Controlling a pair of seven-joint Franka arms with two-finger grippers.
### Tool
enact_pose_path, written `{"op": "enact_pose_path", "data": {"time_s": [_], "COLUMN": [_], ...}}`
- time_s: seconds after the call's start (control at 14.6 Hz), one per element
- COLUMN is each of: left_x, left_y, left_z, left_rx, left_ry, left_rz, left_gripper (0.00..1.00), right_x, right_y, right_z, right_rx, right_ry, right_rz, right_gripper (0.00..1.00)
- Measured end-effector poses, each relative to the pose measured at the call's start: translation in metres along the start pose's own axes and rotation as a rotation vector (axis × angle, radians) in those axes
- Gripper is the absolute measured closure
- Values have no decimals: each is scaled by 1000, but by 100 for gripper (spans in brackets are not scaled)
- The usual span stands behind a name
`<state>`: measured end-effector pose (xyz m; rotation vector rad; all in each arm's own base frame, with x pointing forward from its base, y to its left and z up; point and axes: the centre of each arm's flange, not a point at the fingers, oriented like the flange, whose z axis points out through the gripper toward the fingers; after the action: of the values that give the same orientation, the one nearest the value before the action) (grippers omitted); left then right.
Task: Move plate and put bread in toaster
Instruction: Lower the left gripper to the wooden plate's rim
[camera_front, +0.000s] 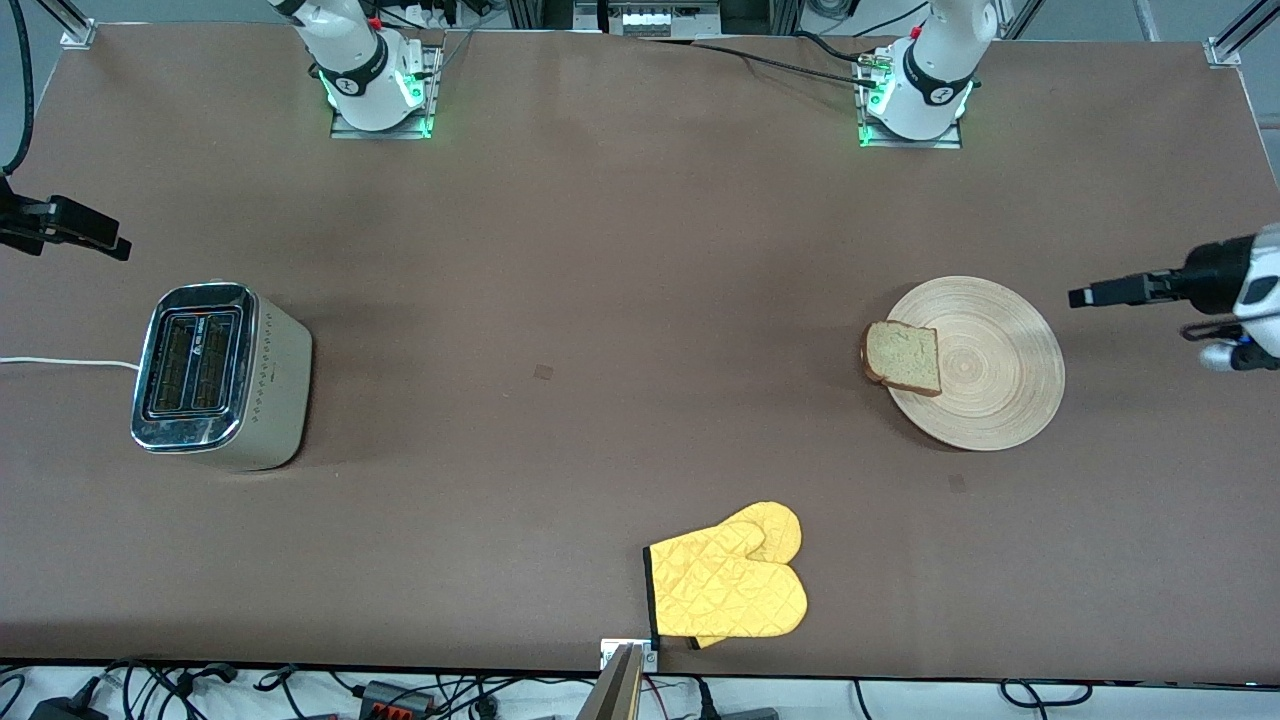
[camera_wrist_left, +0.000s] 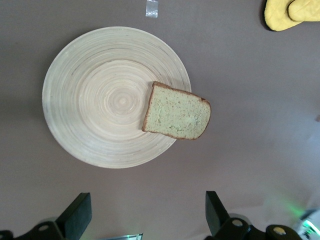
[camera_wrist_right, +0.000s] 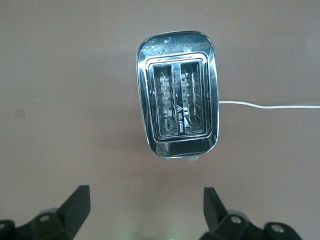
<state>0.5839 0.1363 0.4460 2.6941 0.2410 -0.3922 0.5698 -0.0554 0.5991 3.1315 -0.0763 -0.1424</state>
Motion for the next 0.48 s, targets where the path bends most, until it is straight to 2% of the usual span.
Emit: {"op": "enact_pose_path", "data": {"time_s": [0.2,0.48], "left_x": [25,52], "left_y": [-76,-171], "left_z": [35,77], "left_rx": [-116,-179], "left_ry": [-27,26], "left_rz": [54,140], "left_gripper": [0,0], "right_x": [0,0], "right_y": [0,1], "right_z": [0,0], "right_rx": [0,0], "right_ry": [-1,-1], "right_rz": [1,1], "right_gripper": [0,0]}}
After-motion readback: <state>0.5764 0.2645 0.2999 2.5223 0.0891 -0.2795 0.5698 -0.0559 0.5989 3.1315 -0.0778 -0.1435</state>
